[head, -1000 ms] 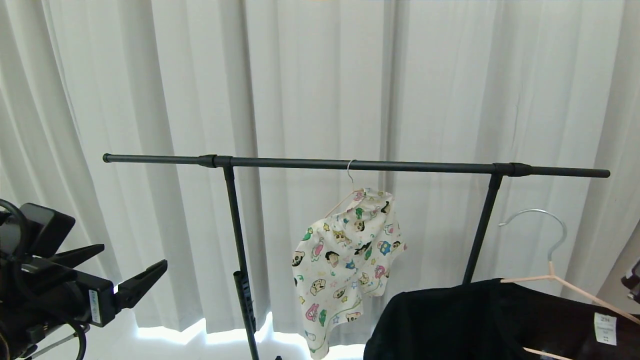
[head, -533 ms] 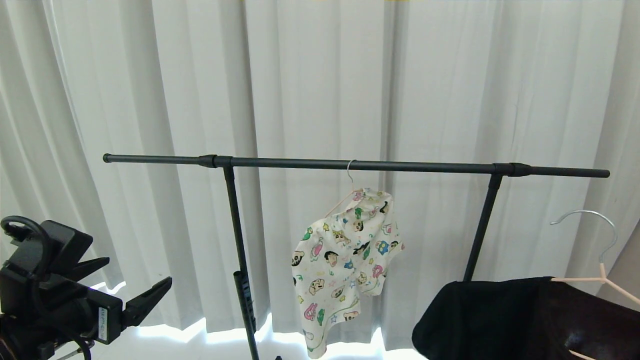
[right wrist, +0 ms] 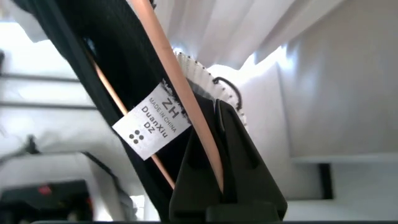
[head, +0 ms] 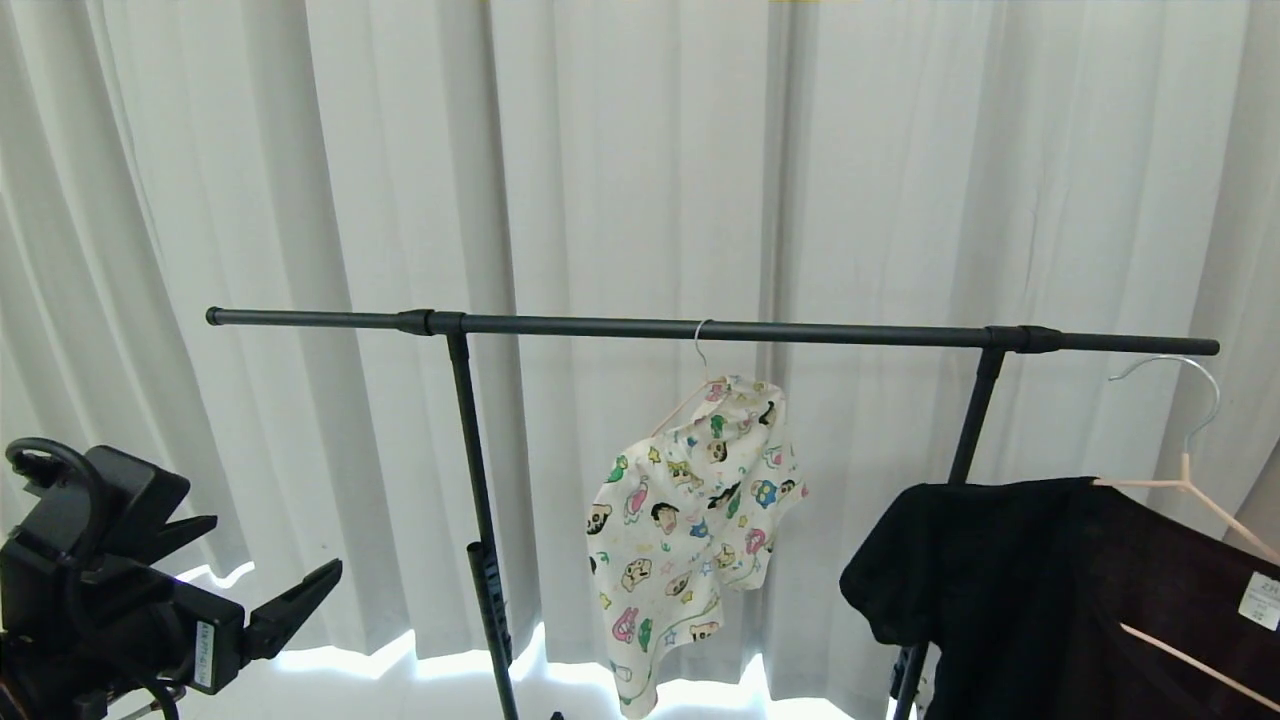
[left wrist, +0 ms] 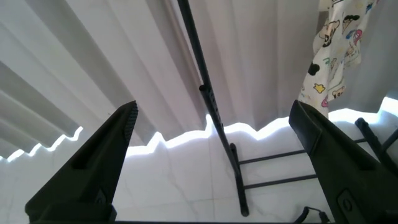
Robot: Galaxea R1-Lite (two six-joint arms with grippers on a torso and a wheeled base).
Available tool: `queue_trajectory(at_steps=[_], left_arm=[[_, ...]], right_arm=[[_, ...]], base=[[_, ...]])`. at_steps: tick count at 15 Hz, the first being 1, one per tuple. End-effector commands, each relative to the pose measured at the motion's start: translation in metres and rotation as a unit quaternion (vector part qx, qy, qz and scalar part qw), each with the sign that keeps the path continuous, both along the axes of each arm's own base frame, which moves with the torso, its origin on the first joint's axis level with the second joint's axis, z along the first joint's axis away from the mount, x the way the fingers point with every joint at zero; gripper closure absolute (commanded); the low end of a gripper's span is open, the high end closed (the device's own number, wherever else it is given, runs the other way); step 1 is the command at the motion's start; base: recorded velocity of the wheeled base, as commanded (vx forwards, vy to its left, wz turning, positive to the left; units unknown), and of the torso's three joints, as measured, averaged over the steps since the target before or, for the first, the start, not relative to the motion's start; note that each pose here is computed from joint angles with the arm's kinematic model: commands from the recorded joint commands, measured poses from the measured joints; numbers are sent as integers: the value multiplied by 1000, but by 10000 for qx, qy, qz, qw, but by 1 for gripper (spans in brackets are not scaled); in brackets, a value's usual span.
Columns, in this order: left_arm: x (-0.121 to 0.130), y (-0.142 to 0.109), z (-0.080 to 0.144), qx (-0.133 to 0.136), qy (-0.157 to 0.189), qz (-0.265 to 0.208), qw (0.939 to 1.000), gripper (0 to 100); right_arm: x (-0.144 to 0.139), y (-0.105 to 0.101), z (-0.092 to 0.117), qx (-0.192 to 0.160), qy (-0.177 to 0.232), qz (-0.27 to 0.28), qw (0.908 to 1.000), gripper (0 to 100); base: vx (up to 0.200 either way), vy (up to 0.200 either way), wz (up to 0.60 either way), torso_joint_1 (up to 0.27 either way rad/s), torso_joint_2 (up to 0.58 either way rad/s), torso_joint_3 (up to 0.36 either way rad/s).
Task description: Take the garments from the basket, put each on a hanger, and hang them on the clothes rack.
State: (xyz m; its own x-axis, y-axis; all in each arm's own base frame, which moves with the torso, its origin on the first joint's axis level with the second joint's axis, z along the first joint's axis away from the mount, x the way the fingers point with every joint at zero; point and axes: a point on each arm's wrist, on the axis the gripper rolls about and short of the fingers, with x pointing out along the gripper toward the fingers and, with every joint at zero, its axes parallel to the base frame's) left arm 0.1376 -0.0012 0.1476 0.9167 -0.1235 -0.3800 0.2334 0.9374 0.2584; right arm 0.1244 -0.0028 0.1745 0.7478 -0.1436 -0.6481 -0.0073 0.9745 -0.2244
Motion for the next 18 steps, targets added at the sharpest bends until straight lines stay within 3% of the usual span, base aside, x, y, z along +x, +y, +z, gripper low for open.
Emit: queue_trajectory(at_steps=[1,3,6,8,10,16,18], left_arm=[[3,1,0,15,34,67,10000,0],[3,1,0,33,42,109,9999,0],[3,2,0,83,20,230,9997,0],[3,2,1,86,5,237,9997,0],[2,2,1,103,-3,272,9996,0],[2,-1,1,355,-23,93,9993,0],[2,-2,1,355,-24,47,9994,0]], right_arm=[[40,6,-15,273,356,-287,9986,100],[63,20,-16,274,390,-583,9972,100],[68,59,-17,452,651,-341,9963,100],[78,77,-18,510,715,-622,9942,100],[92,82,-17,272,499,-1036,9930,100],[105,86,4,291,64,-1109,9934,100],[108,87,7,240,-28,-1179,9927,100]], base=[[0,0,0,0,0,0],[0,0,0,0,0,0],[0,0,0,0,0,0],[0,0,0,0,0,0],[0,0,0,0,0,0],[0,0,0,0,0,0],[200,200,0,10,2,2]])
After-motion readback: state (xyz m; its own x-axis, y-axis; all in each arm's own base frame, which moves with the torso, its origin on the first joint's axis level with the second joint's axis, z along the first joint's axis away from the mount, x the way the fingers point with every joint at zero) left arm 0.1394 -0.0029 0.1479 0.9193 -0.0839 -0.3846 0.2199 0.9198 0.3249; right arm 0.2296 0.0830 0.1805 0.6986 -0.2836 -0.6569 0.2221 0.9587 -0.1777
